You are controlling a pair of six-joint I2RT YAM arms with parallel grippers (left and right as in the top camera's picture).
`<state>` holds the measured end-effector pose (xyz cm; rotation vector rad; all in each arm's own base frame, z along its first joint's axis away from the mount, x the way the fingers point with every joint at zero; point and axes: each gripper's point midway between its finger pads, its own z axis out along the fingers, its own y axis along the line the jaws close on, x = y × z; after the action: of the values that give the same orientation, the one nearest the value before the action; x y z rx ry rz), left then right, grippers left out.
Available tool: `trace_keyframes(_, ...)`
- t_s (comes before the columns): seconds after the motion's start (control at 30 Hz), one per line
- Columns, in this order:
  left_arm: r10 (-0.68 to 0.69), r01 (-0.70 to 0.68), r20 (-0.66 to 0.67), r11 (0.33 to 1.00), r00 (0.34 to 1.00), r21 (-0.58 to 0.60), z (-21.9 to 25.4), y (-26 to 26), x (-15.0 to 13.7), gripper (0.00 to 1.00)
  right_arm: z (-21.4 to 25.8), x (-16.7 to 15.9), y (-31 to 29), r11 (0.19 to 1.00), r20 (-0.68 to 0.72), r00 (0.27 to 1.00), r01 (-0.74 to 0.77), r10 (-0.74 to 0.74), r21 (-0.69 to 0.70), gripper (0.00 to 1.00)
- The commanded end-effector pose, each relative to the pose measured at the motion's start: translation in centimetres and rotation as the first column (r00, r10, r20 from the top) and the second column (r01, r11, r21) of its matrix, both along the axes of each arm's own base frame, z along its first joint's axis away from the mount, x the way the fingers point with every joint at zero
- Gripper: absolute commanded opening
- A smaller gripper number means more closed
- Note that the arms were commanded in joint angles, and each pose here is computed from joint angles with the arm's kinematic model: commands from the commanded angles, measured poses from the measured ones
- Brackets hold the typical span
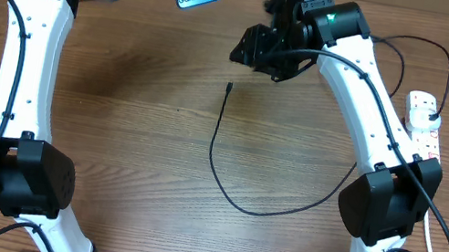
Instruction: Plug charger to phone and switch on socket
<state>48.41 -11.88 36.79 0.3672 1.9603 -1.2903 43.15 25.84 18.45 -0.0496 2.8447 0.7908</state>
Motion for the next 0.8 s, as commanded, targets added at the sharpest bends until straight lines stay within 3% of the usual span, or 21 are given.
trace_keyframes(0.0, 0.153, -0.149, -0.050, 0.985, 0.987, 0.088, -1.2, 1.6, 1.3, 0.04, -0.9, 1.9, -1.9, 0.977, 0.024, 0.983, 0.185, -0.183, -0.108, 0.68)
trace_keyframes(0.27, 0.174, -0.165, -0.076, 0.980, 0.982, 0.109, -1.9, 1.9, 1.2, 0.04, -6.1, 2.1, -1.4, 0.973, -0.065, 0.983, 0.158, -0.171, -0.169, 0.72)
trace_keyframes(0.33, 0.174, -0.165, -0.082, 0.980, 0.981, 0.110, -2.0, 1.9, 1.2, 0.04, -7.9, 2.4, -1.2, 0.969, -0.077, 0.982, 0.153, -0.171, -0.192, 0.68)
trace_keyframes(0.57, 0.170, -0.158, -0.097, 0.980, 0.981, 0.118, -2.4, 1.8, 0.9, 0.04, -12.7, 3.6, -0.6, 0.921, 0.001, 0.979, 0.191, -0.203, -0.340, 0.55)
trace_keyframes(0.77, 0.170, -0.157, -0.104, 0.980, 0.980, 0.119, -2.5, 1.8, 0.8, 0.04, -14.2, 3.3, 1.4, 0.892, 0.080, 0.984, 0.180, -0.161, -0.415, 0.53)
